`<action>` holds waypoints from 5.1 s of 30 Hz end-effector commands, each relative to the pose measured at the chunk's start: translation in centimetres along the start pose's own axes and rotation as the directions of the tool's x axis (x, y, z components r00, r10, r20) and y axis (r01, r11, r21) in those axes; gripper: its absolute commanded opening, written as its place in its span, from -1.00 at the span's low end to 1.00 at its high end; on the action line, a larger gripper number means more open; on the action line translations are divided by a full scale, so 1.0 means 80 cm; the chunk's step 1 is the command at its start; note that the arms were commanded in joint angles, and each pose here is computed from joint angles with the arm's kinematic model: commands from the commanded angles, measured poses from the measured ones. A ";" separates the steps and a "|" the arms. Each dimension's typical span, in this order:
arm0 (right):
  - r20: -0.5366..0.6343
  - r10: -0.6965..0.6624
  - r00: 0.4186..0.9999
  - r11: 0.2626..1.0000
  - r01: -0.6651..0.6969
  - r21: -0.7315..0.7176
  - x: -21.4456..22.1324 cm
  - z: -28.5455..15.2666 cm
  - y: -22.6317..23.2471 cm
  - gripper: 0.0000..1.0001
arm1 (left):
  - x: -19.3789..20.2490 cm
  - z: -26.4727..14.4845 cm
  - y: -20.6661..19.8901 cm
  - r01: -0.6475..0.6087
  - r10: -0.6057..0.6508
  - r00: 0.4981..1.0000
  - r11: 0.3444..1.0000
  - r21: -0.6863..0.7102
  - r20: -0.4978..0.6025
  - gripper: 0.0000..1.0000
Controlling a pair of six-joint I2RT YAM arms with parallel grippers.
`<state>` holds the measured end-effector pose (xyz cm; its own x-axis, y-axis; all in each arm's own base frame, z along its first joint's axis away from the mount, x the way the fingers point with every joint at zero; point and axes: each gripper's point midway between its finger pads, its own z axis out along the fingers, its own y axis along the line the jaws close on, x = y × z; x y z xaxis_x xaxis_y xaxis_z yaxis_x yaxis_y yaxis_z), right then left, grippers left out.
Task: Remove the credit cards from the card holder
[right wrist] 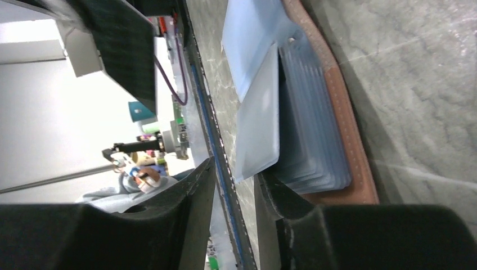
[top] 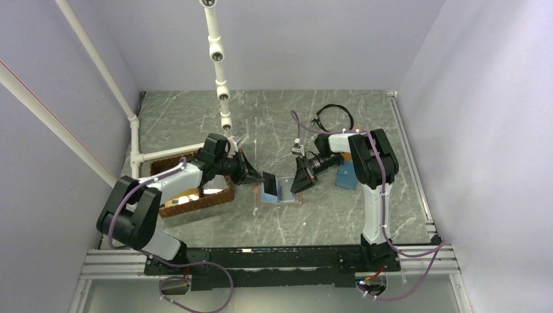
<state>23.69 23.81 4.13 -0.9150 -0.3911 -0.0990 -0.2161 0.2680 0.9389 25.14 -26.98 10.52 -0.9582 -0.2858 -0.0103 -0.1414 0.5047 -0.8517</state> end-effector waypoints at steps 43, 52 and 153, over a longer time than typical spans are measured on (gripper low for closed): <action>-0.063 -0.243 0.968 0.960 0.249 0.128 -0.005 -0.022 0.000 -0.13 | -0.126 -0.345 0.081 0.812 -0.215 0.446 0.505 -0.292 0.869 -1.00; -0.066 -0.242 0.968 0.960 0.249 0.130 -0.002 -0.022 -0.002 -0.13 | -0.161 -0.356 0.111 0.876 -0.232 0.378 0.404 -0.265 0.896 -1.00; 0.287 -0.715 0.638 0.650 0.455 0.609 0.020 -0.208 0.120 0.12 | 0.031 -0.203 -0.093 -0.378 0.350 0.874 0.926 0.018 0.337 0.99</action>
<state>25.54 10.17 15.90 -0.6068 -0.2379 -0.7584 -0.7141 0.5824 0.3885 19.49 -17.90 24.40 -0.8245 -0.3276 -0.4614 0.2330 0.5465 -0.8044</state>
